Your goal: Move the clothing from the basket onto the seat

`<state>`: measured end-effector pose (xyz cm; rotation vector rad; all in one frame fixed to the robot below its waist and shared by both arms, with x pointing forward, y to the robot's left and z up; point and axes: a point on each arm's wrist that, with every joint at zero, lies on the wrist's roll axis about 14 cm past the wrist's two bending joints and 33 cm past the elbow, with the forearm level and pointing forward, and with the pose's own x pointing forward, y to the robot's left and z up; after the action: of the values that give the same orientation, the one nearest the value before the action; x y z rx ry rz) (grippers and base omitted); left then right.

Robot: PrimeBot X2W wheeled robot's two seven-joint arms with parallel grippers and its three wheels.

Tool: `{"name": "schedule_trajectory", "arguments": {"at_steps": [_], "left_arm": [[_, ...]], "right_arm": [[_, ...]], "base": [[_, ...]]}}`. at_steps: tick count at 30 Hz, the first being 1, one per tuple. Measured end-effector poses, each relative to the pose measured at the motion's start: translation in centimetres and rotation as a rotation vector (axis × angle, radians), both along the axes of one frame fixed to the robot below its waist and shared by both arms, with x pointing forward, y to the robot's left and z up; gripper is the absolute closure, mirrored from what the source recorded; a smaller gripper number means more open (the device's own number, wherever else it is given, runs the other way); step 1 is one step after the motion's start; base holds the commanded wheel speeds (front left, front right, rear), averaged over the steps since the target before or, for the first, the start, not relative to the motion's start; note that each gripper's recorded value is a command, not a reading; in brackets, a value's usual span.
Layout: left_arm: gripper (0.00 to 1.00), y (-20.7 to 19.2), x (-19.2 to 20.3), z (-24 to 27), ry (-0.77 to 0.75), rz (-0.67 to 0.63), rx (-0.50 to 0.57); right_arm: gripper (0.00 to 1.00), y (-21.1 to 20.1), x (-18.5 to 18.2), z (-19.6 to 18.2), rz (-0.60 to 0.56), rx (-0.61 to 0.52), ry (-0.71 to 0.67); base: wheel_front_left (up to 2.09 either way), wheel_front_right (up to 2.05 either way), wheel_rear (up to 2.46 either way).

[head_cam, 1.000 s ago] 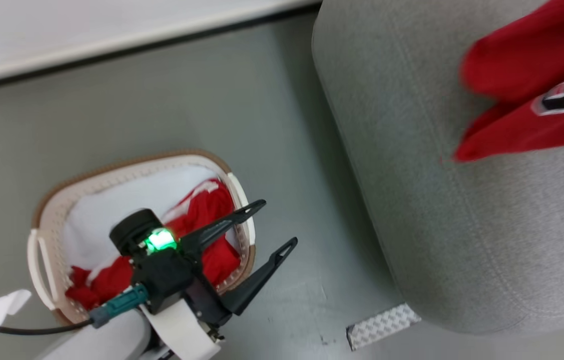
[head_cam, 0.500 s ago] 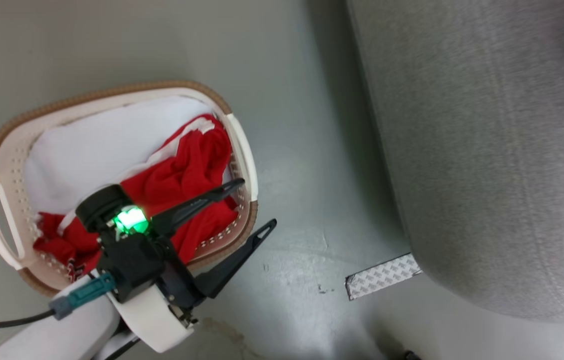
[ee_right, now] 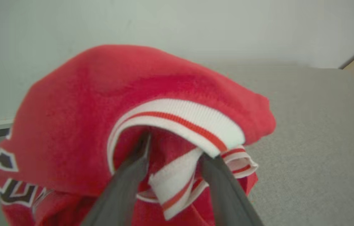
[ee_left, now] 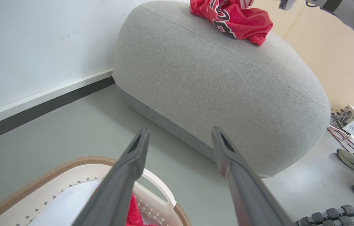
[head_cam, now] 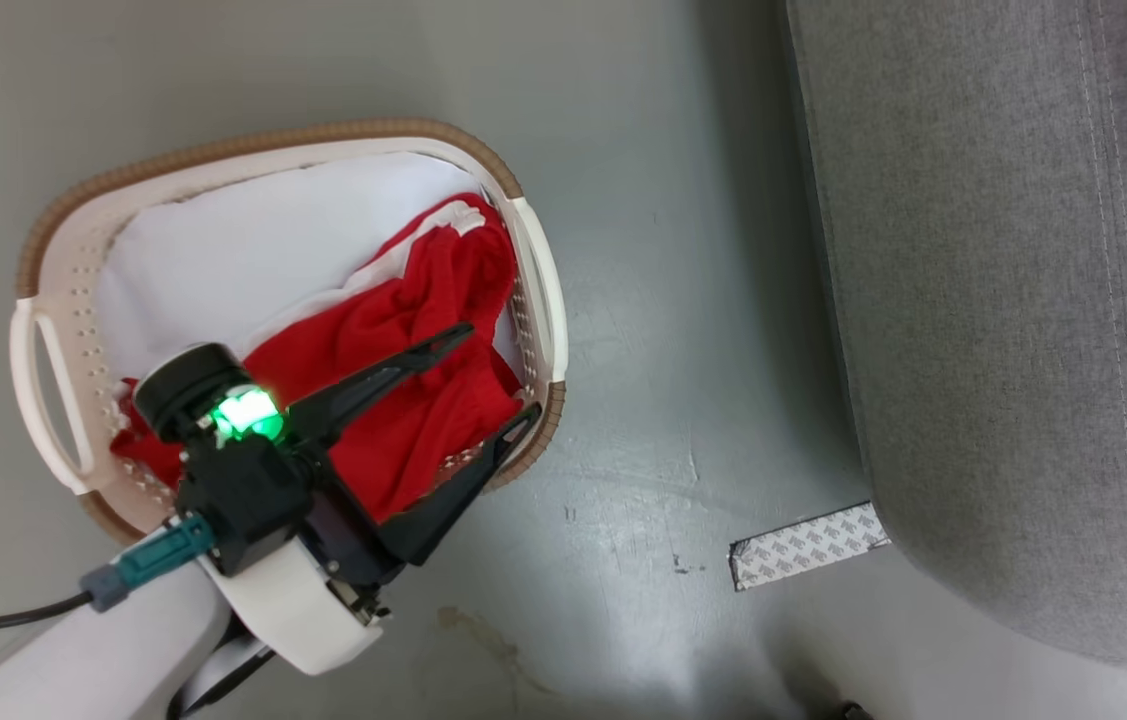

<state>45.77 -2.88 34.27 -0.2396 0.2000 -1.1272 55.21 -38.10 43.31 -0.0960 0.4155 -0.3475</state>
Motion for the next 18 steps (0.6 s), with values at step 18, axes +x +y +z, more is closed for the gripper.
{"name": "schedule_trajectory", "arguments": {"at_steps": [18], "left_arm": [[0.0,-0.5,-0.3,7.2,-0.089,0.074,-0.009]], "right_arm": [[0.0,0.1,-7.0,0.5,-0.034,0.213,0.284]], "base": [[0.0,0.0,0.0]]}}
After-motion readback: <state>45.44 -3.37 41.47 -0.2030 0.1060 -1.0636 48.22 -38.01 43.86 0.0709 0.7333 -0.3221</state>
